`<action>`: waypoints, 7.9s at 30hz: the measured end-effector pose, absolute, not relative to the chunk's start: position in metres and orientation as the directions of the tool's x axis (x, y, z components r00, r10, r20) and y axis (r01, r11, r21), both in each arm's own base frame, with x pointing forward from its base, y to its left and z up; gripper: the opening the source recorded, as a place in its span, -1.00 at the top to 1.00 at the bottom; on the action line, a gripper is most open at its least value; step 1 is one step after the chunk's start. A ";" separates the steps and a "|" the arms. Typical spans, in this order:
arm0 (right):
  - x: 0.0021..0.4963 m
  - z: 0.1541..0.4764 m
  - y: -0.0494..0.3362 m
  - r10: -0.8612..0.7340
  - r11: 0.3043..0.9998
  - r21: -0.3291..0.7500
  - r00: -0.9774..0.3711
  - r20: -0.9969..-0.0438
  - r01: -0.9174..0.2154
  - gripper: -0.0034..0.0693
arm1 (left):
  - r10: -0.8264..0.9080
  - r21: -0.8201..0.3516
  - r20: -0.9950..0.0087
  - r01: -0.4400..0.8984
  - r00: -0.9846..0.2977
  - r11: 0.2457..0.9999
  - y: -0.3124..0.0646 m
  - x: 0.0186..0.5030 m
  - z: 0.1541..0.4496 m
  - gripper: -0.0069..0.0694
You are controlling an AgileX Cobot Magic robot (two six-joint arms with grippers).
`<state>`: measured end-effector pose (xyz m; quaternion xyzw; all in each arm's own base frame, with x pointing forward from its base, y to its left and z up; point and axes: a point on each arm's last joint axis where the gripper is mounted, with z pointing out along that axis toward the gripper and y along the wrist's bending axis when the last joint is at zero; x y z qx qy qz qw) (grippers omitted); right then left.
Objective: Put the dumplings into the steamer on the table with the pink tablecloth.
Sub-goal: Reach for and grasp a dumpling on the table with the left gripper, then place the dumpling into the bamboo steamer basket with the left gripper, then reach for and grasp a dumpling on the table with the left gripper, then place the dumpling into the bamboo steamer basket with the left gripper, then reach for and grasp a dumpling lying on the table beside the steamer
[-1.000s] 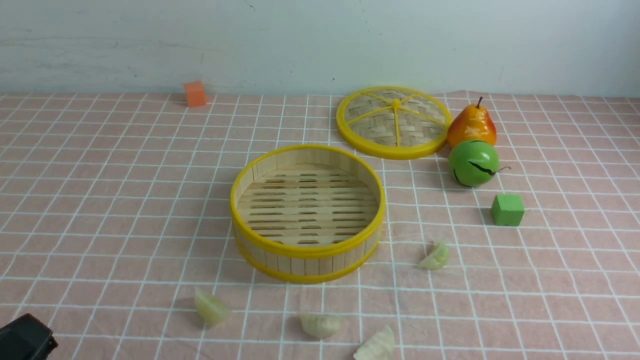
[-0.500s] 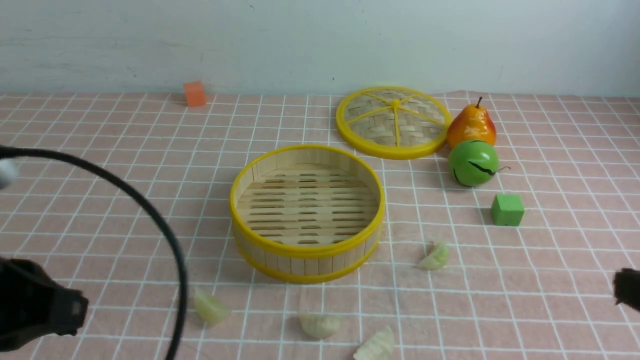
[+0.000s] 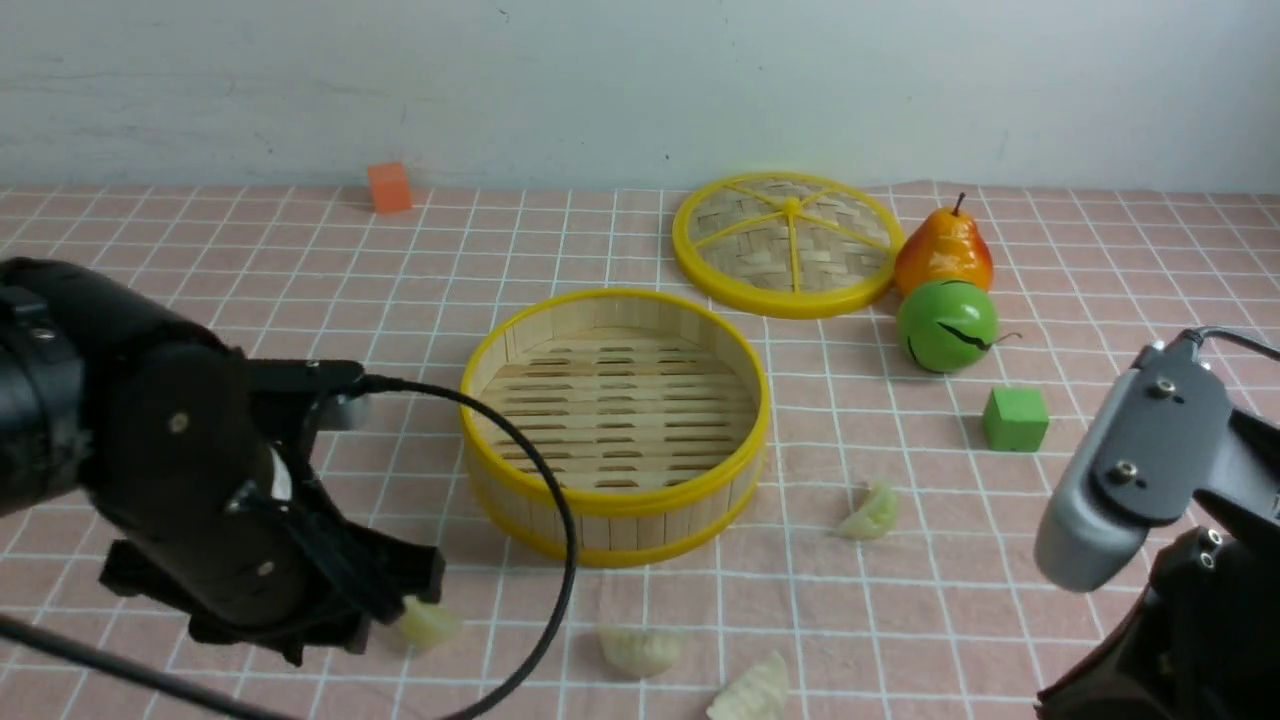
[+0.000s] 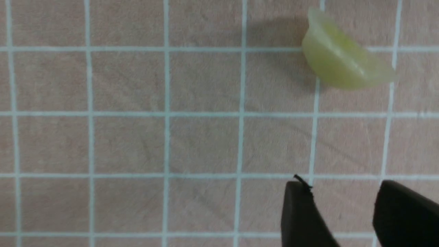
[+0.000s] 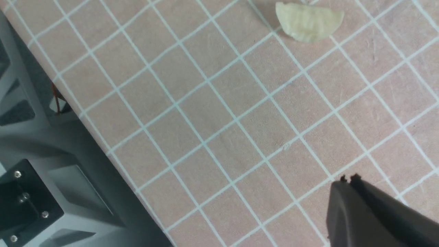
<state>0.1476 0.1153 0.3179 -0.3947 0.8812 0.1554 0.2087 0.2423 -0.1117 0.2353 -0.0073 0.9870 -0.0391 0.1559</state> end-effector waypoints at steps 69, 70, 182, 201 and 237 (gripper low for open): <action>0.146 0.317 0.116 -0.637 0.643 0.111 -0.610 -0.472 -0.757 0.75 | 0.152 -0.190 -0.401 0.245 -0.903 0.951 -0.230 0.444 0.245 -0.38; 0.146 0.317 0.116 -0.637 0.644 0.109 -0.610 -0.471 -0.758 0.75 | 0.162 -0.188 -0.404 0.255 -0.900 0.949 -0.227 0.439 0.258 -0.39; 0.116 0.404 0.074 -0.407 0.834 0.006 -0.623 -0.668 -0.551 0.55 | 0.524 -0.089 -0.365 0.589 -0.770 0.803 -0.278 0.309 0.326 -0.11; 0.182 0.348 0.156 -0.623 0.699 0.110 -0.676 -0.394 -0.707 0.94 | 0.484 -0.060 -0.454 0.568 -0.748 0.821 -0.133 0.151 0.368 0.86; 0.279 0.170 0.262 -0.234 0.967 0.090 -0.970 -0.071 -0.240 -0.44 | 0.450 -0.076 -0.500 0.555 -0.740 0.829 -0.095 0.108 0.325 0.86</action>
